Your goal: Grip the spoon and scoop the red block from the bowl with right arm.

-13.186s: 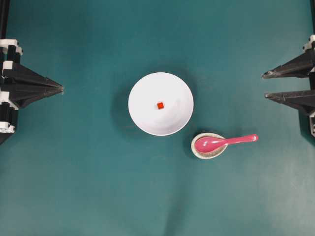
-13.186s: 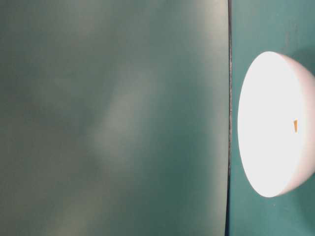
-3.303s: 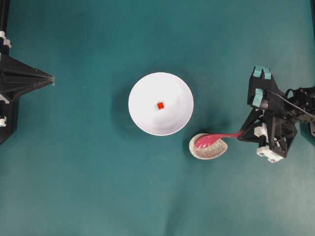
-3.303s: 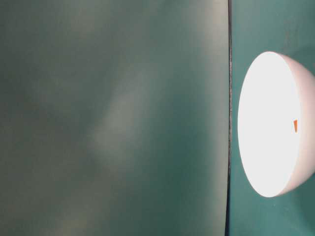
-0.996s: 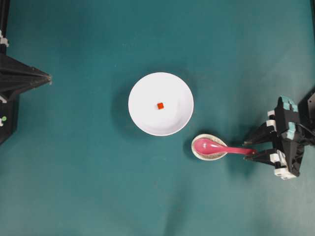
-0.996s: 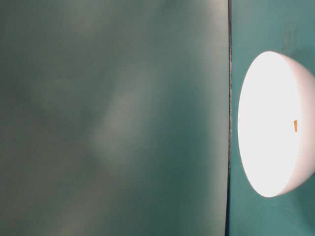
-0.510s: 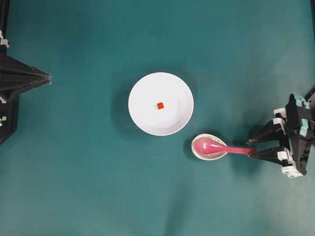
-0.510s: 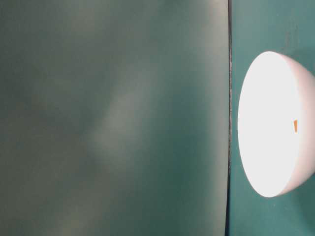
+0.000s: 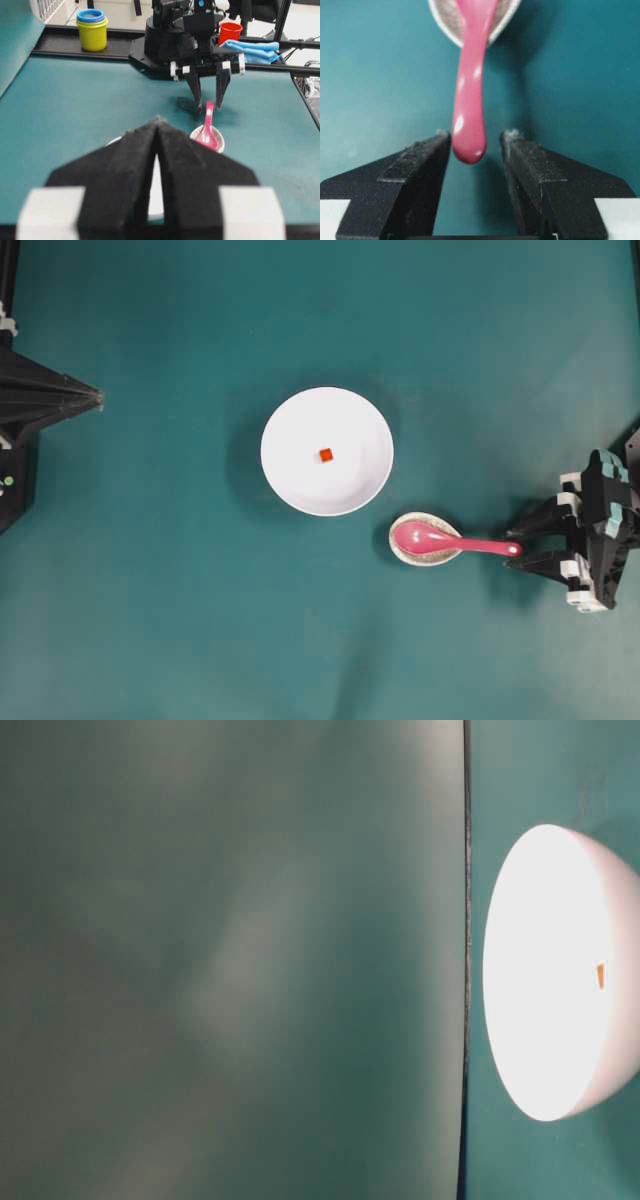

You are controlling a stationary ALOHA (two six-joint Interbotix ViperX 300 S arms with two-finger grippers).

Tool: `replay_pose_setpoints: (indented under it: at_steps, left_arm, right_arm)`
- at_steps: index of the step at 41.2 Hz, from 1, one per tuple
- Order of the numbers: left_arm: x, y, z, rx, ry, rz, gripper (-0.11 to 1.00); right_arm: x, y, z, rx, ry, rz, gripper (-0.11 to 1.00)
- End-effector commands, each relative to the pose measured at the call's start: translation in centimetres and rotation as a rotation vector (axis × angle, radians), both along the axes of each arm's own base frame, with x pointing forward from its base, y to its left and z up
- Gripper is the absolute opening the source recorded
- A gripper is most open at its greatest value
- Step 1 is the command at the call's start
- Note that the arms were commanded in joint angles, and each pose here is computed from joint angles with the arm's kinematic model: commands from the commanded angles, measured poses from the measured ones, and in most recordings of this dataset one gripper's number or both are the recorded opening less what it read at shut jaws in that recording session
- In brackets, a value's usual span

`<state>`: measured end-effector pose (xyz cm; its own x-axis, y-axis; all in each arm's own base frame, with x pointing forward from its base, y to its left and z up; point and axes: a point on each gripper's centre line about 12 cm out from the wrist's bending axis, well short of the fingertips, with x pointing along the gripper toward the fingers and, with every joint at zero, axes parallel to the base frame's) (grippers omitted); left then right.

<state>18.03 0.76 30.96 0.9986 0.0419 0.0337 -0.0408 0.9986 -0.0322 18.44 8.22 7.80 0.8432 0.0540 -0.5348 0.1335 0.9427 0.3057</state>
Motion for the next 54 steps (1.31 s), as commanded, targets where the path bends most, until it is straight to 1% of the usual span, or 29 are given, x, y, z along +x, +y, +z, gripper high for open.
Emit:
replay_pose_setpoints:
  at_steps: [1, 12, 20, 29, 32, 43, 54]
  left_arm:
    - [0.07, 0.06, 1.24, 0.001, -0.029, 0.003, 0.0]
    - [0.07, 0.06, 1.46, 0.002, -0.035, 0.003, 0.0]
    - [0.07, 0.06, 1.44, 0.002, -0.034, 0.003, 0.0]
    - [0.07, 0.06, 1.46, 0.002, -0.035, 0.003, 0.0]
    - [0.07, 0.06, 1.44, 0.002, -0.034, 0.003, 0.0]
    - [0.19, 0.06, 1.34, 0.001, -0.029, 0.003, 0.0]
    - [0.22, 0.06, 1.38, 0.001, -0.029, 0.003, 0.0]
  right_arm:
    - [0.37, 0.4, 0.38, 0.005, -0.039, -0.004, 0.51]
    - [0.79, 0.56, 0.14, -0.018, -0.057, -0.012, 0.5]
    - [0.89, 0.55, 0.18, -0.025, -0.067, -0.013, 0.5]
    - [0.99, 0.4, 0.46, -0.046, -0.097, -0.011, 0.39]
    - [1.02, 0.38, 0.53, -0.048, -0.103, -0.011, 0.37]
    - [0.96, 0.15, 0.52, -0.051, -0.104, -0.025, 0.37]
    - [1.05, 0.12, 0.74, -0.059, -0.123, -0.026, 0.37]
